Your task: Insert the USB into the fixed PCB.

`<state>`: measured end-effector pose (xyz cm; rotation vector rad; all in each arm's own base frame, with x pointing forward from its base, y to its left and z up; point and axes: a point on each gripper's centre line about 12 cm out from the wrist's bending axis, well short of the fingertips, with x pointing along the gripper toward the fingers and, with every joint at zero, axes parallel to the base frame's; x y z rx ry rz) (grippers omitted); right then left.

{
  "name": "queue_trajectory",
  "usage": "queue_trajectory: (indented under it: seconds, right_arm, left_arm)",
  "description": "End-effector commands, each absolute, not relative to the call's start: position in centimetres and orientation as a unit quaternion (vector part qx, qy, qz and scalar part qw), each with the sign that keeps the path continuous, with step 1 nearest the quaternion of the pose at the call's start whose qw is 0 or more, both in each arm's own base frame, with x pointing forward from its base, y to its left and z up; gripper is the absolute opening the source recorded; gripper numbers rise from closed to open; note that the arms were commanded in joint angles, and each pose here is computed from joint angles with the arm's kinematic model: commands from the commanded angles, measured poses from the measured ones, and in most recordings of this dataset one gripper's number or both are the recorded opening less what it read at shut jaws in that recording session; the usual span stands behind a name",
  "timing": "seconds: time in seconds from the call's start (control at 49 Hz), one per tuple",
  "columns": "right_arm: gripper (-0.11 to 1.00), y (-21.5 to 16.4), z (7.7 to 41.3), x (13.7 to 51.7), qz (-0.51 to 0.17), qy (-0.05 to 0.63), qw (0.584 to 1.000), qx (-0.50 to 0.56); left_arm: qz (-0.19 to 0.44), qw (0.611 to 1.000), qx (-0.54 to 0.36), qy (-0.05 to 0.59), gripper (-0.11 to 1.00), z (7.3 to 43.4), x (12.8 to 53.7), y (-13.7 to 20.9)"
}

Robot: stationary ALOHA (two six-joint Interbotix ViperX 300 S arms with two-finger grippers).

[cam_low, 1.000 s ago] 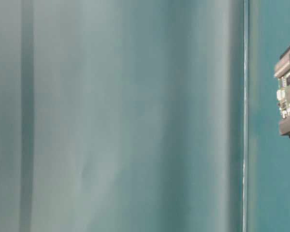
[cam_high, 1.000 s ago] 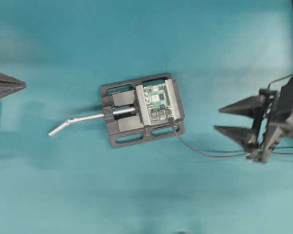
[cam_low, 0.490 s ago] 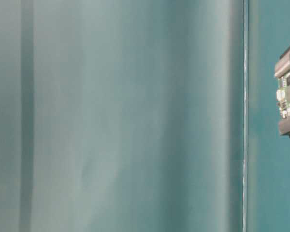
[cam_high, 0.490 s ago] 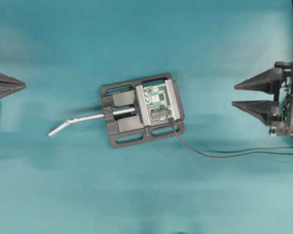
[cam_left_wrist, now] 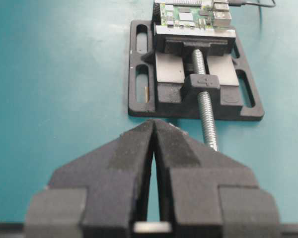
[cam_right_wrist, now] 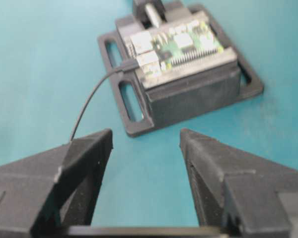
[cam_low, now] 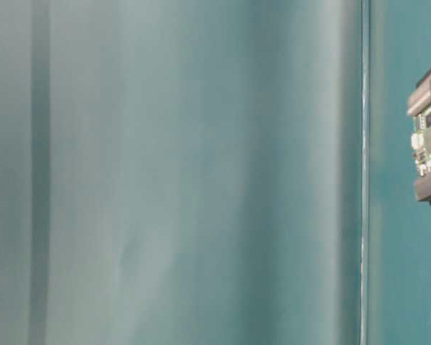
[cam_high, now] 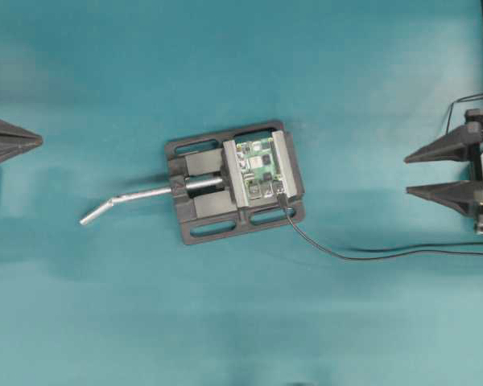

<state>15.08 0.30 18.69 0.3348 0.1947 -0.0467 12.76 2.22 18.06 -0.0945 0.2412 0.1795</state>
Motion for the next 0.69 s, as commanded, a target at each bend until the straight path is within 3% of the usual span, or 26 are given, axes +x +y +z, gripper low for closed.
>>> queue_trajectory:
  seconds: [0.0,0.674]
  right_arm:
    - [0.62,0.3,19.2,14.7,-0.016,0.076,0.986,0.15]
    - [0.62,1.1,17.2,13.5,0.028,0.099,0.99,0.093]
  left_arm:
    - [0.091,0.989,-0.042,0.107,0.0,19.2,13.0,2.3]
    - [0.091,0.989,-0.042,0.107,0.0,19.2,13.0,2.3]
